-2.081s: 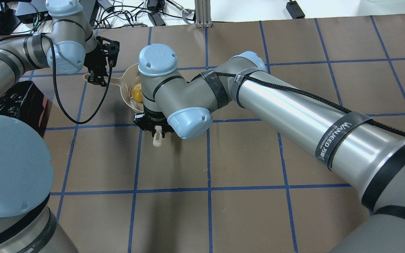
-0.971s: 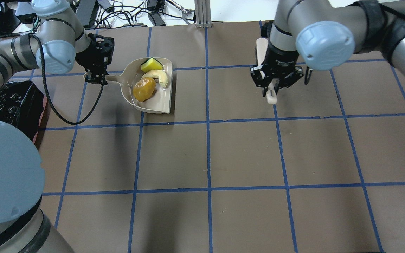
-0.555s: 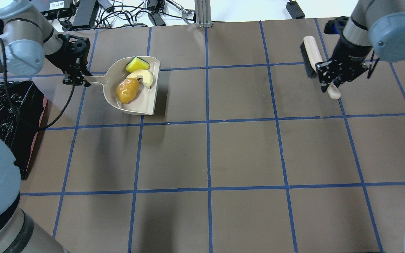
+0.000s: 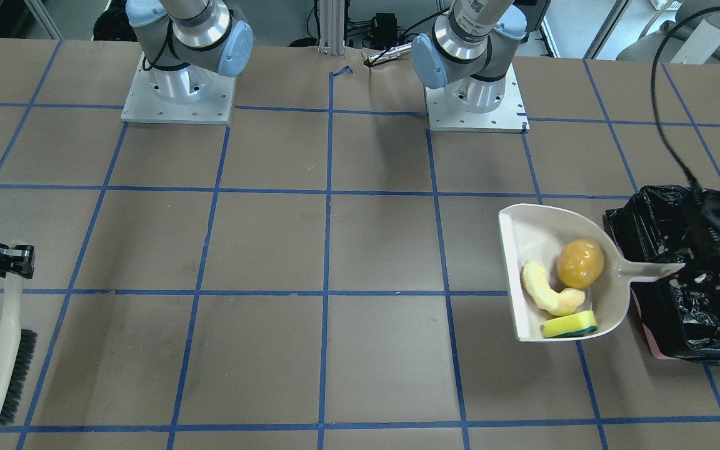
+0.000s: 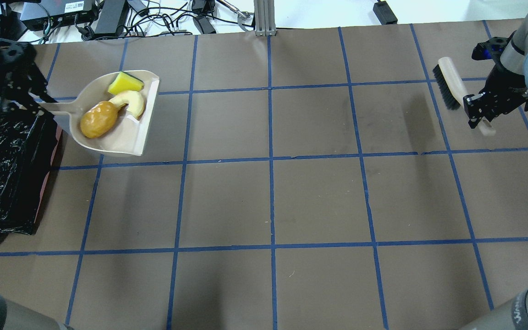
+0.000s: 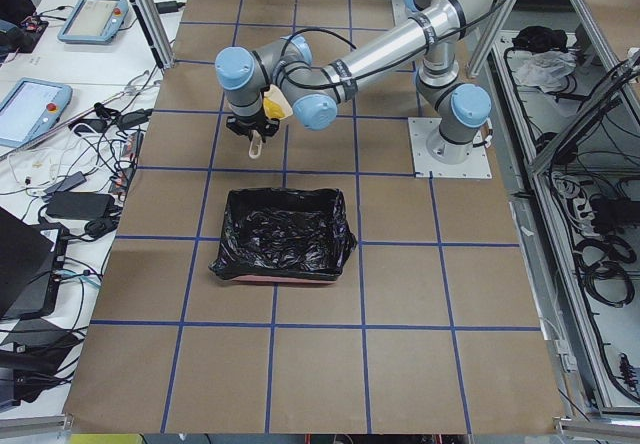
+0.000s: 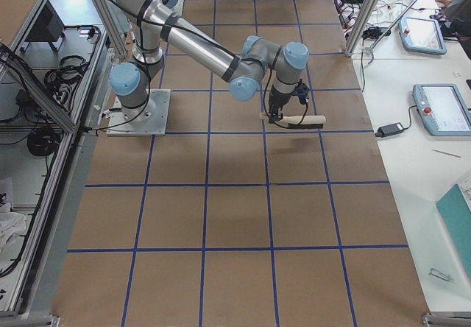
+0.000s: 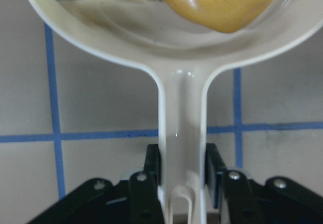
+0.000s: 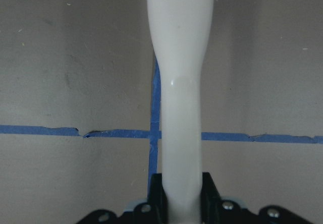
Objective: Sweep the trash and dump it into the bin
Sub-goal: 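Tip the dustpan over the black bin with the left gripper to dump the items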
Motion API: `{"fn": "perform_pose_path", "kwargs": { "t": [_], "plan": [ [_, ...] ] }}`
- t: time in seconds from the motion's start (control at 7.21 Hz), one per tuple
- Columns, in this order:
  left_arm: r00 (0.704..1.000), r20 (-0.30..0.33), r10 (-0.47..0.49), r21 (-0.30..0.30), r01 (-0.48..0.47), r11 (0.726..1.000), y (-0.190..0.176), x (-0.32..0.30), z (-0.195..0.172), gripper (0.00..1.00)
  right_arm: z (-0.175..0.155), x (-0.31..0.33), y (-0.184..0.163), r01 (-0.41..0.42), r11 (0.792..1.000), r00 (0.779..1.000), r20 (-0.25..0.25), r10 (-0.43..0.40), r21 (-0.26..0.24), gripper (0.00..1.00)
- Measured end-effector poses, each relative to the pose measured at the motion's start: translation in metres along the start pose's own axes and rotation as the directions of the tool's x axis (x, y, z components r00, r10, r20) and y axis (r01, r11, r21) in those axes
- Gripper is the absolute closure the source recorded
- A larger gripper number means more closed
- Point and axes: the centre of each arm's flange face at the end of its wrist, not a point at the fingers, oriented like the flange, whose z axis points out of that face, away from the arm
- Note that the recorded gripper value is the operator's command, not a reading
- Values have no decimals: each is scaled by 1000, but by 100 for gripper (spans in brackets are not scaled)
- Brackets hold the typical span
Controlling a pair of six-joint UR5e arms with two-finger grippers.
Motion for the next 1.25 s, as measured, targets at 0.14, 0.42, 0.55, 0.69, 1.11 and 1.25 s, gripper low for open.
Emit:
{"fn": "perform_pose_path", "kwargs": {
  "t": [0.14,0.42,0.55,0.69,1.11,1.25],
  "plan": [
    [1000,8,-15,4,15,1000,40,22,-25,100,6,1,-2,-19,1000,1000,8,19,0,100],
    [996,26,-81,-20,82,996,121,59,-58,100,19,-6,-7,-79,997,997,6,79,3,100],
    [996,35,-87,-57,89,994,149,71,-73,100,28,-11,-7,-75,997,997,15,75,-5,100],
    [997,42,-69,-112,73,991,171,78,-87,100,35,-20,-5,-66,998,997,29,66,-11,100],
    [998,40,-55,-321,65,945,210,84,-109,100,36,-43,-3,-28,1000,999,40,28,-10,100],
    [998,28,-60,-381,66,922,217,85,-111,100,36,-44,-2,-27,1000,999,38,27,-12,100]
  ]
}}
